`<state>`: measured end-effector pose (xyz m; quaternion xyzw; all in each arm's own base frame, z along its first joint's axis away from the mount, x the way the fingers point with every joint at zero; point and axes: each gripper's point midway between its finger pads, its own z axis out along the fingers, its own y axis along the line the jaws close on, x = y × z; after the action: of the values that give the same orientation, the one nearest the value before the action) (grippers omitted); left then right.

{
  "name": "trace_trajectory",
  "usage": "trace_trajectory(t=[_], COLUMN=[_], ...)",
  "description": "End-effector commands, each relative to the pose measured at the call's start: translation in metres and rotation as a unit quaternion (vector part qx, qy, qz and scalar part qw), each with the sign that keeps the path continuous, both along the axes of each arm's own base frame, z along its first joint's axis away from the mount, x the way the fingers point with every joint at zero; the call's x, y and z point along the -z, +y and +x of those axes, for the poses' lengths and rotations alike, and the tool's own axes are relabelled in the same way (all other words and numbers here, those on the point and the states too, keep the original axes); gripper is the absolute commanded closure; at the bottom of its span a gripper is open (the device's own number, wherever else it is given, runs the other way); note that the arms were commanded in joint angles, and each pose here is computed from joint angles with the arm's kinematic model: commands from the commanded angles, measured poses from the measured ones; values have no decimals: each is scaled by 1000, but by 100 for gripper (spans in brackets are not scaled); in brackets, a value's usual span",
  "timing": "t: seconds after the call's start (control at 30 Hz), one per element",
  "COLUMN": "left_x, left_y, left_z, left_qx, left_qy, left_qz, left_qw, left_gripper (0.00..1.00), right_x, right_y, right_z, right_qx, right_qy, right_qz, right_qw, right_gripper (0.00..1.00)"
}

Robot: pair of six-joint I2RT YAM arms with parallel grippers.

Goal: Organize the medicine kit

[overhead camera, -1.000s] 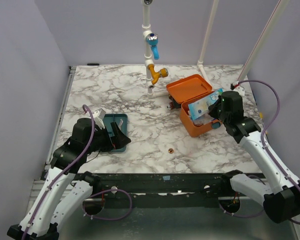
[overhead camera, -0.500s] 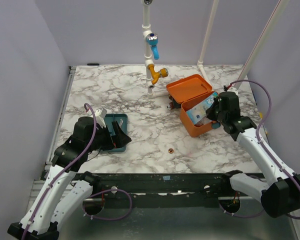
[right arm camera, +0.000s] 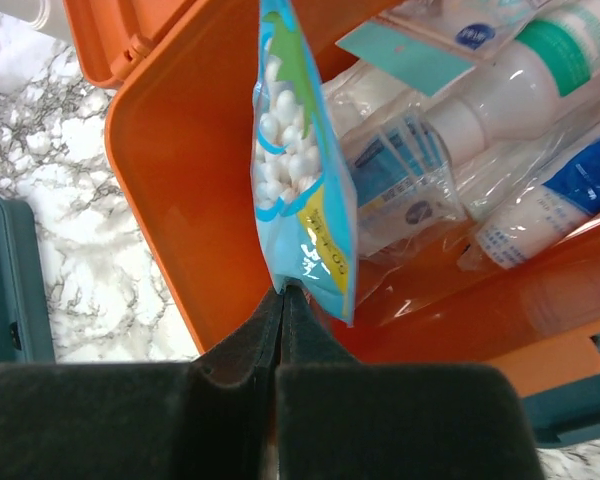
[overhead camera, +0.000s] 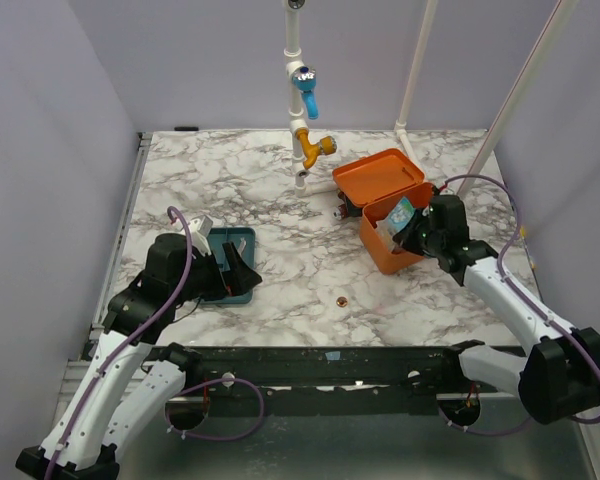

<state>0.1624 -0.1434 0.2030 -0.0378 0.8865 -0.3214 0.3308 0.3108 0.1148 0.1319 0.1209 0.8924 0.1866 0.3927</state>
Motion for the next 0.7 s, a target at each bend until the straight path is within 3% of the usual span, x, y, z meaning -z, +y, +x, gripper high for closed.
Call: trace_trajectory(t=[0.0, 0.1, 0.2, 0.33, 0.43, 0.67], left_x=[-12, -13, -14, -12, -12, -12], left_y=[1, 2, 3, 5, 5, 5], left_z=[0, -1, -3, -5, -5, -4], left_qx=[2, 1, -1, -5, -5, -6], left_qy=[-20, -20, -21, -19, -18, -18], left_qz=[-5, -6, -6, -3, -4, -7], left_qw=[1000, 1000, 1000, 1000, 1000, 1000], left_gripper=[1, 2, 1, 2, 2, 1], right_x=[9, 16, 14, -2, -16, -54], right_y=[15, 14, 3, -13, -28, -24], right_z=[0, 0, 3, 8, 11, 17], right_qx=[-6, 4, 22, 53, 88, 79], right_qy=[17, 34, 39, 22, 5, -30], right_qz=[48, 49, 19, -15, -34, -25], right_qw=[999, 998, 999, 998, 996, 996], right_gripper=[99, 98, 75, 73, 66, 62])
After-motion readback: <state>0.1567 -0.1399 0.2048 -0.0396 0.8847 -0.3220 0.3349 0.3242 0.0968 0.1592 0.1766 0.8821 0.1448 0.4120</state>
